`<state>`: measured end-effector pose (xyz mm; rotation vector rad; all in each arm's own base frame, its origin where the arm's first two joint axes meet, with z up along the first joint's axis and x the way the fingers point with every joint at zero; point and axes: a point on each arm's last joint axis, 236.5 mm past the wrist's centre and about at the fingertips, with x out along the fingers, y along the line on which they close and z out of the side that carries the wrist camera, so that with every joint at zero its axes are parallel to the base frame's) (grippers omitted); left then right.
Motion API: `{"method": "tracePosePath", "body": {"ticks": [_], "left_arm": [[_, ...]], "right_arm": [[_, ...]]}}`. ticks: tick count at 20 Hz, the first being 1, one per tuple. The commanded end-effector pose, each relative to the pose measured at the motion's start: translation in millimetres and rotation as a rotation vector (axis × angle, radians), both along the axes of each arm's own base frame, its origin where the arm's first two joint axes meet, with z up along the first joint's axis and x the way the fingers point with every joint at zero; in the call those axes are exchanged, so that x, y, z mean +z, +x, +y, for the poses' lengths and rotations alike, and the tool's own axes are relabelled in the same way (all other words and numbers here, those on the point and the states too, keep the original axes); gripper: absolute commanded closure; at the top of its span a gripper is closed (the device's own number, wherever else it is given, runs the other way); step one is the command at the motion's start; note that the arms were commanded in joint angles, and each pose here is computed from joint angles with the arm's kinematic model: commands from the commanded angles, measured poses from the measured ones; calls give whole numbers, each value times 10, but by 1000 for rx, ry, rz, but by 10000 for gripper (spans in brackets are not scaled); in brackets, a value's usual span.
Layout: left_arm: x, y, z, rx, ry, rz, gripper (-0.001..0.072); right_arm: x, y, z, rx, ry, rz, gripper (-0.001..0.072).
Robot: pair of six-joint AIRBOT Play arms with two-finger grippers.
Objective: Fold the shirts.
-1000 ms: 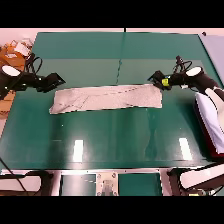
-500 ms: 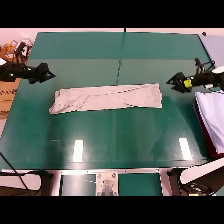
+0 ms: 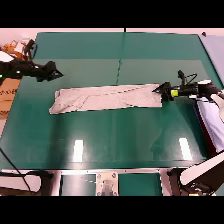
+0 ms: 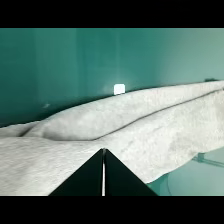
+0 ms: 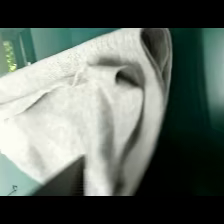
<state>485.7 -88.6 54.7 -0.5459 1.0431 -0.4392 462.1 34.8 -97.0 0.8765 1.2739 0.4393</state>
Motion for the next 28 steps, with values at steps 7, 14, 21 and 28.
{"method": "tracePosePath", "body": {"ticks": [7, 14, 21, 28], "left_arm": [[-226, -168, -1412, -225, 40, -54, 687], [-1231, -774, -3121, -371, -69, 84, 687], [-1242, -886, -3375, -435, -109, 123, 686], [-691, -628, -2262, -567, -15, 234, 688]], "right_arm": [[1546, 37, 497, 176, 109, -213, 704], [2863, -564, 816, 274, 44, -437, 703], [2756, -587, 777, 283, 14, -412, 703], [2780, -628, 1199, 322, 44, -397, 703]]}}
